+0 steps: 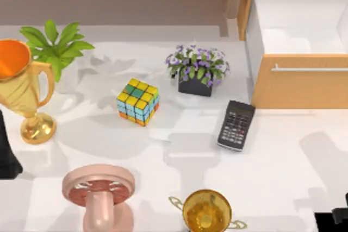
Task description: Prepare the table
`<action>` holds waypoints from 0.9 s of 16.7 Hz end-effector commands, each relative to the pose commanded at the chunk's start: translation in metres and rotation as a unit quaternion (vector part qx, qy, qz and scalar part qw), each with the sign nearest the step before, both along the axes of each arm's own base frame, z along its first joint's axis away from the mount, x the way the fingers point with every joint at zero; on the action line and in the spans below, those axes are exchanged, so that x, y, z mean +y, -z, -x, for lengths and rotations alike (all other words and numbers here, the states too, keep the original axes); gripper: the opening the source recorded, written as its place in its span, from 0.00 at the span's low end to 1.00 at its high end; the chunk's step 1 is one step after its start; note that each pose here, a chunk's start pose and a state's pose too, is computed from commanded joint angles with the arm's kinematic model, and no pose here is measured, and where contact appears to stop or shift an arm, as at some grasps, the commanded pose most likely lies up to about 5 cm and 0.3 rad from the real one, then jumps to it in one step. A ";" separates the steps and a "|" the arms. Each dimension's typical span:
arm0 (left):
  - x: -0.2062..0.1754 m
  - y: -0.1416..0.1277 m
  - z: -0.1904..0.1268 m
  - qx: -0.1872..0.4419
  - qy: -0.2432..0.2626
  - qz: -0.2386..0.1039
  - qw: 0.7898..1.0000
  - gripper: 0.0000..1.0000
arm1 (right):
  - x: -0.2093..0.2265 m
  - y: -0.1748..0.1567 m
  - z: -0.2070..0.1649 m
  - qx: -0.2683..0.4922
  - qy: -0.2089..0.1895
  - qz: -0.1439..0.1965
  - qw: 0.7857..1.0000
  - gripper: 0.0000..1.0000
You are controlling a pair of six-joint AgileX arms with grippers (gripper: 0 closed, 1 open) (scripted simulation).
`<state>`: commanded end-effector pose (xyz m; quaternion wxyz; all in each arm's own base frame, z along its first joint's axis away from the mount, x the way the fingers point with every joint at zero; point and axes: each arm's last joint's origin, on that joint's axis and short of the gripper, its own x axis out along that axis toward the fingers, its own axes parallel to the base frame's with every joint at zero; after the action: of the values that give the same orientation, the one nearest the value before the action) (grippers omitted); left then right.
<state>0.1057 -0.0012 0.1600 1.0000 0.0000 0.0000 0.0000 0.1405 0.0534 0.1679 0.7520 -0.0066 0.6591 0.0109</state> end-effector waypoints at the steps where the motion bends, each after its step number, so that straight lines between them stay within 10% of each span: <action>1: 0.000 0.000 0.000 0.000 0.000 0.000 1.000 1.00 | -0.001 0.005 0.005 0.005 0.001 0.001 1.000 0.00; 15: 0.000 0.000 0.000 0.000 0.000 0.000 1.000 1.00 | -0.003 0.013 0.013 0.011 0.006 0.002 1.000 0.00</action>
<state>0.1057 -0.0012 0.1600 1.0000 0.0000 0.0000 0.0000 0.1273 0.0500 0.1551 0.7448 -0.0035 0.6673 0.0049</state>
